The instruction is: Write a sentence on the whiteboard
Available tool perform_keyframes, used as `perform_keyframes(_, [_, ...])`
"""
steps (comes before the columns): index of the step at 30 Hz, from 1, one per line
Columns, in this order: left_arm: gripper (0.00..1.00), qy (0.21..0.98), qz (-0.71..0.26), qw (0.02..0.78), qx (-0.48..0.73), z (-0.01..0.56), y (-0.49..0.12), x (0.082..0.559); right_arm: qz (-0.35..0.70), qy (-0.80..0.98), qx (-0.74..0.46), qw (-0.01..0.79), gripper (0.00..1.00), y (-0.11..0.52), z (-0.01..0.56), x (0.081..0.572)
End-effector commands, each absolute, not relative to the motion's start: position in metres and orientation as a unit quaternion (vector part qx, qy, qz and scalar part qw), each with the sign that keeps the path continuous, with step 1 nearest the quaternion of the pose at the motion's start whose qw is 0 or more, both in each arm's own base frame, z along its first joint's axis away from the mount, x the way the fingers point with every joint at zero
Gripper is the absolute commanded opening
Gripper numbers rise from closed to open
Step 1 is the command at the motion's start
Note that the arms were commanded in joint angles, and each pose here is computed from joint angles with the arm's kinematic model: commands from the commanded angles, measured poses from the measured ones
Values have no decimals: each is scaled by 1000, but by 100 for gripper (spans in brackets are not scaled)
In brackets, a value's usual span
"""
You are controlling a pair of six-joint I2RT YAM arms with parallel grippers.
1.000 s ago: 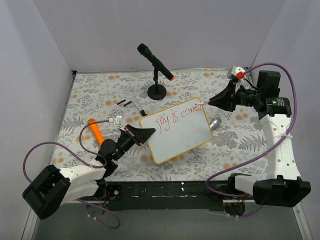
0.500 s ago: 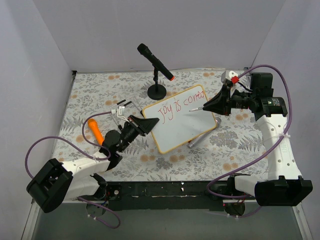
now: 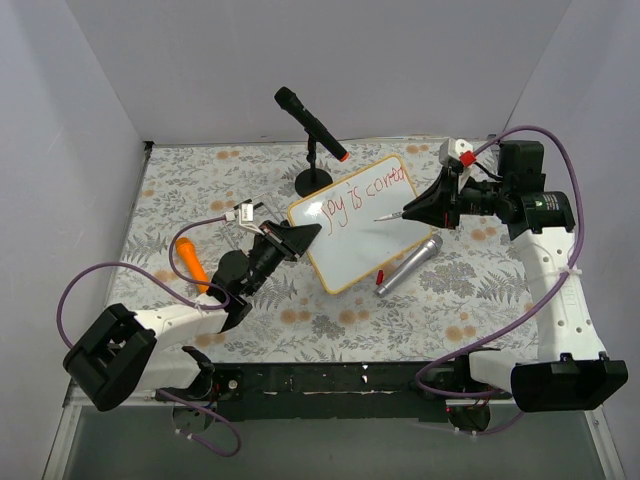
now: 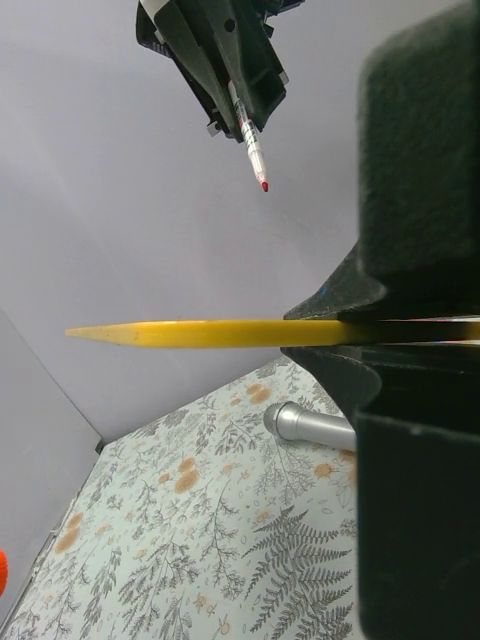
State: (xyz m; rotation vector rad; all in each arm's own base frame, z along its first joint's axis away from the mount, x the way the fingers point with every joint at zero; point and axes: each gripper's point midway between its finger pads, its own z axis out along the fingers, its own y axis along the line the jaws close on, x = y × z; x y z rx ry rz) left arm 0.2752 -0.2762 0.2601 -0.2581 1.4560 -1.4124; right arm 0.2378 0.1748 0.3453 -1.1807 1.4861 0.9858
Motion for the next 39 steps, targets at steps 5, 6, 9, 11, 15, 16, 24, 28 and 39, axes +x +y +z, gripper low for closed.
perform_keyframes(5, [0,525,-637,552,-117,318,-263,258,413,585,-521,465,1,192,338,220])
perform_keyframes(6, [0,526,-636,553,-118,316,-261,257,417,581,-526,459,1,195,336,217])
perform_keyframes(9, [0,525,-637,551,-120,313,-256,252,423,572,-540,449,1,201,331,211])
perform_keyframes(11, [0,523,-639,550,-122,313,-254,249,427,561,-555,443,1,207,328,205])
perform_keyframes(15, [0,524,-638,550,-125,309,-250,246,435,545,-576,427,1,217,322,193])
perform_keyframes(16, [0,524,-639,550,-124,310,-250,246,435,543,-580,425,1,219,321,192])
perform_keyframes(24, [0,525,-639,549,-125,307,-248,243,435,537,-594,412,1,225,311,186])
perform_keyframes(28, [0,524,-638,550,-128,306,-246,243,431,539,-595,412,1,225,309,187])
perform_keyframes(39, [0,525,-636,550,-132,303,-242,241,405,543,-601,424,1,222,312,193])
